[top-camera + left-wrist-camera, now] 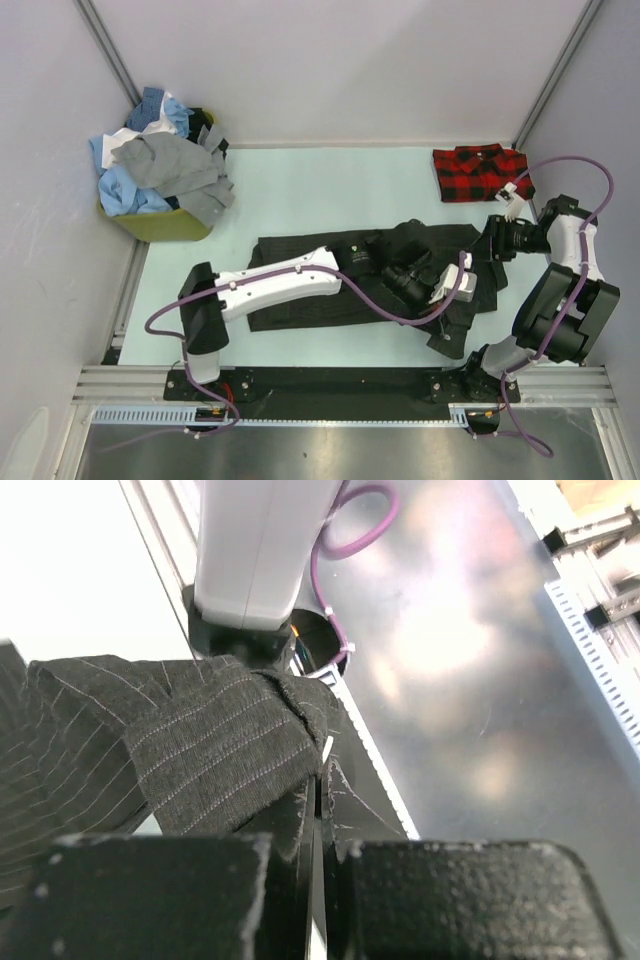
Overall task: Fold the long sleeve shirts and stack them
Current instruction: Fold the shirt
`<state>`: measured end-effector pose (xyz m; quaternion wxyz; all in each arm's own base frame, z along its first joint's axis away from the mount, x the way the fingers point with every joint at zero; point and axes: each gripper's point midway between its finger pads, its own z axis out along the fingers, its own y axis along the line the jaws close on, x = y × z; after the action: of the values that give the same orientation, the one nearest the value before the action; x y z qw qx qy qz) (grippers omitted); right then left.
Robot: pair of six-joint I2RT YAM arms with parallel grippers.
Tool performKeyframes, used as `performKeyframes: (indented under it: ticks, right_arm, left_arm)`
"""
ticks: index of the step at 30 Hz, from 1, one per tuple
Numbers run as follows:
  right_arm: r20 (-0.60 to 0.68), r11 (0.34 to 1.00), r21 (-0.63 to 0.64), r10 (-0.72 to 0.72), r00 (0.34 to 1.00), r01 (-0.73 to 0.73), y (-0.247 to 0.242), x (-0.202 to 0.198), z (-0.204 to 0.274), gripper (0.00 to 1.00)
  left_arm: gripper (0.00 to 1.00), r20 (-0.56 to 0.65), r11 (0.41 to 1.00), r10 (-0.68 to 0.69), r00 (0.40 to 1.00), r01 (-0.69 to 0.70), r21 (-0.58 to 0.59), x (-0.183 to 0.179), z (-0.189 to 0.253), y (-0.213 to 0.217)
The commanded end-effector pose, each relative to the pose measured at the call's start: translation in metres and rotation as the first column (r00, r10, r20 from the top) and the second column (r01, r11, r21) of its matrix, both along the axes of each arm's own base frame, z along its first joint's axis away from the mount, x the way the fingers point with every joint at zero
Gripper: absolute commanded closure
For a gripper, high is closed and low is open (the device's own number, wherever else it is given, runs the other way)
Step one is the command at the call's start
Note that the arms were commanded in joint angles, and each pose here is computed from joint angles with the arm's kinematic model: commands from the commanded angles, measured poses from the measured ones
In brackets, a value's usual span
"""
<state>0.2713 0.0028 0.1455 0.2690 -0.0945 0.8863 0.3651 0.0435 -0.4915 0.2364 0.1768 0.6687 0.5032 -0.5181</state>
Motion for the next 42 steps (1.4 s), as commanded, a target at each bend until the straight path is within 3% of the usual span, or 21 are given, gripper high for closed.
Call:
performKeyframes:
  ticks: [1,8,15,18,20,25,29,33,36,42]
  right_arm:
    - [0.087,0.999,0.043,-0.008,0.996,0.005,0.005,0.02,0.017,0.56]
    - [0.114,0.999,0.043,0.008,0.993,-0.013,0.011,0.027,0.021,0.57]
    - [0.11,0.999,0.041,0.004,0.994,-0.009,0.014,0.03,0.016,0.57]
    - [0.108,1.0,0.023,-0.004,0.994,0.002,0.01,0.032,0.014,0.57]
    - [0.11,1.0,0.013,-0.01,0.994,0.008,0.007,0.034,0.015,0.57]
    - [0.102,1.0,-0.005,-0.028,0.994,0.029,-0.002,0.039,0.014,0.52]
    - [0.084,1.0,-0.008,-0.026,0.996,0.026,-0.001,0.043,0.012,0.45]
    - [0.063,1.0,-0.012,-0.009,0.998,0.009,0.007,0.045,0.006,0.39]
    - [0.049,0.999,-0.035,0.031,0.998,-0.029,0.02,0.045,0.001,0.39]
    - [0.03,0.992,-0.03,0.126,0.992,-0.125,0.053,0.035,-0.004,0.44]
  left_arm:
    - [1.0,0.116,0.989,-0.15,0.982,0.149,0.011,-0.026,0.025,0.02]
    - [1.0,0.183,0.971,-0.192,0.964,0.214,-0.108,-0.033,0.083,0.009]
    - [1.0,0.219,0.974,-0.183,0.958,0.207,-0.096,-0.029,0.077,-0.009]
    - [1.0,0.173,0.992,-0.107,0.979,0.117,-0.049,-0.004,0.062,-0.011]
    - [1.0,0.094,0.999,-0.008,0.996,0.011,-0.032,0.03,0.057,-0.011]
    - [1.0,0.049,0.979,0.204,0.978,-0.203,-0.02,0.117,0.046,0.012]
    - [1.0,-0.074,0.911,0.409,0.909,-0.402,0.095,0.17,0.006,0.047]
    - [1.0,-0.088,0.829,0.555,0.827,-0.54,0.146,0.215,-0.023,0.086]
    - [1.0,-0.097,0.818,0.571,0.816,-0.553,0.159,0.219,-0.036,0.11]
    - [0.91,0.074,0.936,0.351,0.934,-0.346,-0.063,0.19,-0.003,0.126]
